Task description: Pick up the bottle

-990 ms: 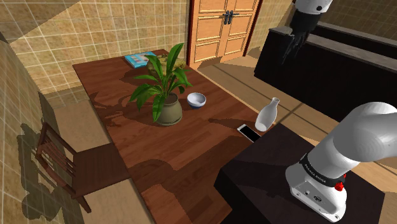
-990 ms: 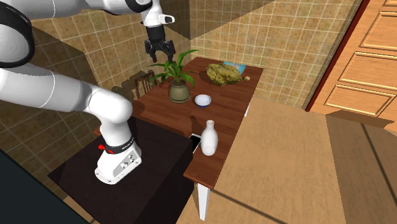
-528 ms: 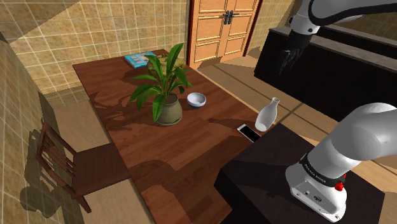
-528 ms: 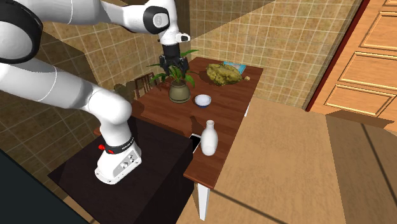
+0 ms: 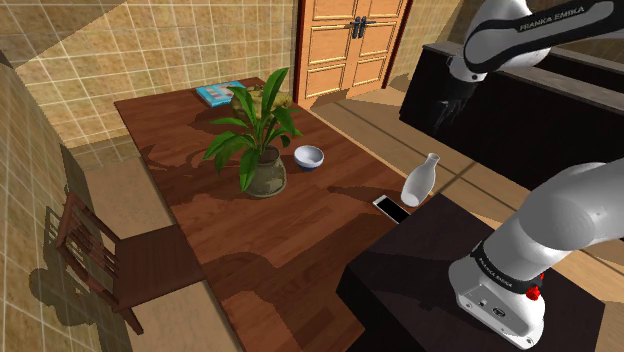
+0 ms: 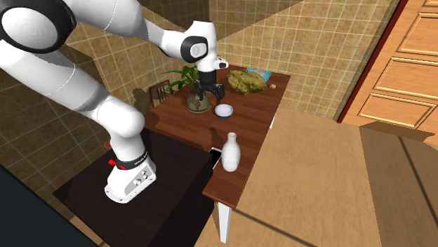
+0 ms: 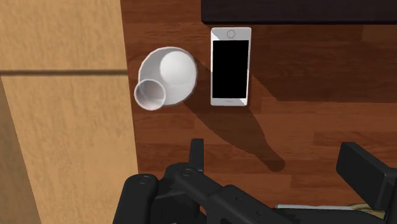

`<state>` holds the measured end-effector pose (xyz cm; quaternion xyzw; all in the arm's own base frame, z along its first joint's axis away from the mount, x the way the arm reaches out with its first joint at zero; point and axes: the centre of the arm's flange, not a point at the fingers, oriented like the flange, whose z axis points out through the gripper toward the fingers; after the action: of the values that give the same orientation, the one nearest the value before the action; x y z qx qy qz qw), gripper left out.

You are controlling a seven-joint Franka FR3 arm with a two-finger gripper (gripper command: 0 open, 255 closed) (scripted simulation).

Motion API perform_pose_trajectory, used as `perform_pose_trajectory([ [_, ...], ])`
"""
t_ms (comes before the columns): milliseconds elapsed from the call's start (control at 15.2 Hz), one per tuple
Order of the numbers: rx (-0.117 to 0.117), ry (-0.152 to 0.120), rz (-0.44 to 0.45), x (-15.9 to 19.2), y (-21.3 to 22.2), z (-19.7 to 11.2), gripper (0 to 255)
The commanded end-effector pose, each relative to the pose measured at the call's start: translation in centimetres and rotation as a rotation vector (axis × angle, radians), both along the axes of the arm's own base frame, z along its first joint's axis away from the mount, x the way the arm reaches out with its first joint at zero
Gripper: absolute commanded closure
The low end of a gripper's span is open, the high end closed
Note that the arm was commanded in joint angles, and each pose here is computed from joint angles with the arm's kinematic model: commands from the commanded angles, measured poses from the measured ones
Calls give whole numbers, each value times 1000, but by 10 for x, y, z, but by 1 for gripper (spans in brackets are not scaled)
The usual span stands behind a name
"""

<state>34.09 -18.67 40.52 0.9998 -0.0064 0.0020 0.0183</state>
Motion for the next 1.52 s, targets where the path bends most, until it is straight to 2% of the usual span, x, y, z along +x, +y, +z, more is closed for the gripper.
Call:
perform_pose_trajectory([
  [0, 6, 0, -4, 3, -16, -20, 0],
  [858, 55, 8, -36, 21, -130, -153, 0],
  [1452, 56, 8, -36, 21, -131, -195, 0],
])
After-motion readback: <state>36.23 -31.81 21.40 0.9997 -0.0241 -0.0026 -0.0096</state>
